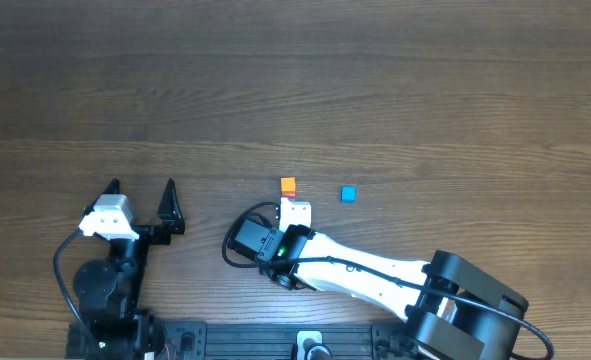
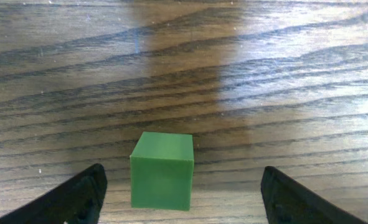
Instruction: Stack Cubes
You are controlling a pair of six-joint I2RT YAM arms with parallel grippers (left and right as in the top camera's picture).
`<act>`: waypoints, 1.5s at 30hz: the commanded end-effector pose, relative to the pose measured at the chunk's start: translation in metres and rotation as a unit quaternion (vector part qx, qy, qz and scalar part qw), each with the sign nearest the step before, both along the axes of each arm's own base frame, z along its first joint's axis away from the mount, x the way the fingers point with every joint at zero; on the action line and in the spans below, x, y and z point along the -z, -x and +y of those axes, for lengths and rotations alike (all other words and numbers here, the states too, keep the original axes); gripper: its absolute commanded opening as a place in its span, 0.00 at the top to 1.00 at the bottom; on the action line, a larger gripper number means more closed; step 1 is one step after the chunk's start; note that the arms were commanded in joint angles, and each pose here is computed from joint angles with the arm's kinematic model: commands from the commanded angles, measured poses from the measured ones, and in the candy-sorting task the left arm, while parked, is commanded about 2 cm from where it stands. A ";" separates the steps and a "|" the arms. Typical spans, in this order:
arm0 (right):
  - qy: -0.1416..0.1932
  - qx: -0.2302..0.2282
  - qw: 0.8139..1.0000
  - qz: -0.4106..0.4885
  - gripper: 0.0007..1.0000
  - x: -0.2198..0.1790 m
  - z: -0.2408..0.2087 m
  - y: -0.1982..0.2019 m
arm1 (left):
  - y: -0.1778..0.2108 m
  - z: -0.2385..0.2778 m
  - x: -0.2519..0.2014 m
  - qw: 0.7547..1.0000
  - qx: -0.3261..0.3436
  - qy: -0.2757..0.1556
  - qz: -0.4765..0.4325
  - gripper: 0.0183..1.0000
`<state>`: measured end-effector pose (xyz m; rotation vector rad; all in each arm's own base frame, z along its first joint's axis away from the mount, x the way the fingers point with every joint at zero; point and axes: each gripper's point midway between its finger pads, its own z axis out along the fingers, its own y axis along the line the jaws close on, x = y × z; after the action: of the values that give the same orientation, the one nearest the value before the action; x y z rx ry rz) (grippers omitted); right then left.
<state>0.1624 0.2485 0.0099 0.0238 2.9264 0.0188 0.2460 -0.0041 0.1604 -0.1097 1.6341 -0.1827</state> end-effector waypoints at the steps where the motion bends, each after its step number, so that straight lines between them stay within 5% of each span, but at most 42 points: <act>1: -0.001 0.001 1.000 -0.007 0.29 0.000 0.006 -0.003 | 0.000 0.000 0.001 1.000 0.001 -0.007 -0.001 0.00; 6: -0.002 0.000 1.000 -0.008 0.34 0.000 0.007 -0.003 | 0.000 0.000 0.001 1.000 0.001 -0.007 -0.001 0.00; 11: -0.002 0.000 1.000 -0.008 0.52 0.000 0.007 -0.003 | 0.000 0.000 0.001 1.000 0.001 -0.007 -0.001 0.00; 21: -0.004 -0.003 1.000 -0.009 0.63 0.000 0.009 -0.002 | 0.000 0.000 0.001 1.000 0.001 -0.007 -0.001 0.00; 45: -0.012 -0.003 1.000 -0.013 0.75 -0.001 0.013 -0.004 | 0.000 0.000 0.001 1.000 0.001 -0.007 -0.001 0.00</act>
<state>0.1642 0.2551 0.0087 0.0180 2.9159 0.0491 0.2460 -0.0040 0.1604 -0.1100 1.6340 -0.1824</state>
